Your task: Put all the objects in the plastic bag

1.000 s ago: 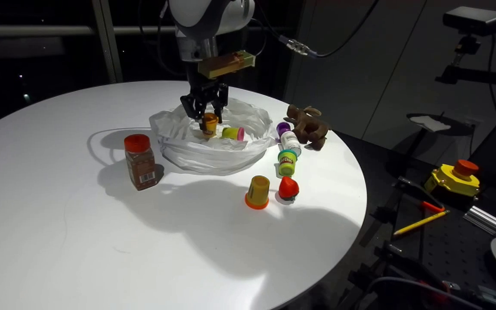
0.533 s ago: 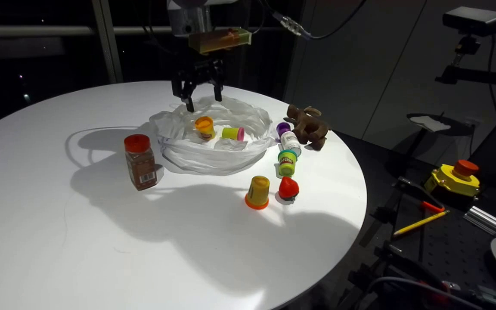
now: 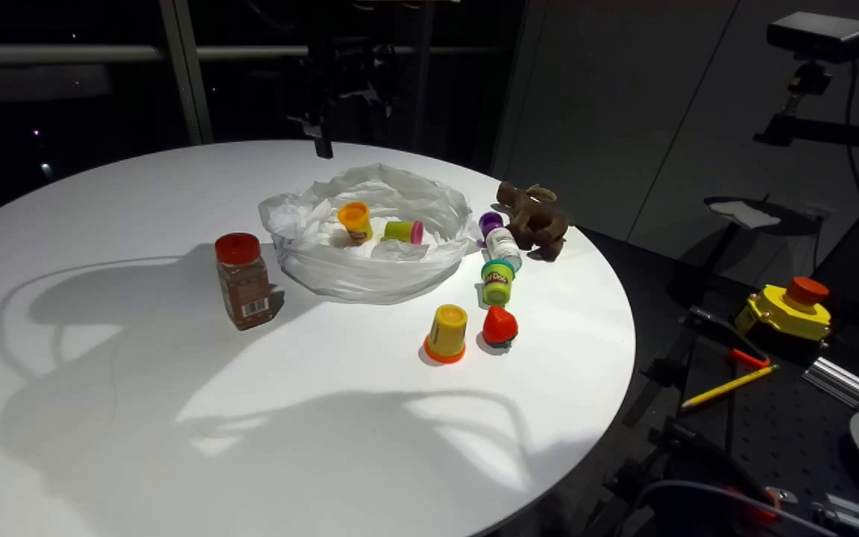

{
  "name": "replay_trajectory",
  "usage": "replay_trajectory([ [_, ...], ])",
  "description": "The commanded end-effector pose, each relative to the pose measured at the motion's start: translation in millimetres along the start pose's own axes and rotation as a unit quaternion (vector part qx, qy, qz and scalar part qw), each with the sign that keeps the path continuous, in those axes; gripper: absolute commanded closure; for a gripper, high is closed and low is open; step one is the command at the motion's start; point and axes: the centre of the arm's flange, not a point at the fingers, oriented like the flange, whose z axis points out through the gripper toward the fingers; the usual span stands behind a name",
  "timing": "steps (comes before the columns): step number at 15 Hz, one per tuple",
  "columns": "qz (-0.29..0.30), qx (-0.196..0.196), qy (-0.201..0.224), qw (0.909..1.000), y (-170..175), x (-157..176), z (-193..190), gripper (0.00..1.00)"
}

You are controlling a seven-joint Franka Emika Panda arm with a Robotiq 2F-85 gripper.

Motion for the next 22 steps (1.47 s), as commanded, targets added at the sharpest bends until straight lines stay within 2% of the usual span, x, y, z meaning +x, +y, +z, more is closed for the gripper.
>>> replay_trajectory([
  [1, -0.056, 0.004, 0.001, 0.9984, -28.4, -85.0, 15.8, 0.0],
  [5, -0.103, -0.004, -0.023, 0.9945, -62.9, -134.7, 51.9, 0.0],
  [8, -0.109, -0.024, -0.043, 0.9928, -63.8, -170.5, 75.7, 0.0],
  [11, -0.118, -0.038, -0.041, 0.9915, -53.8, -191.6, 91.9, 0.0],
  [15, -0.132, -0.031, -0.038, 0.99, -47.1, -196.6, 117.1, 0.0],
  [22, -0.13, -0.034, -0.023, 0.9906, -40.0, -181.4, 154.5, 0.0],
])
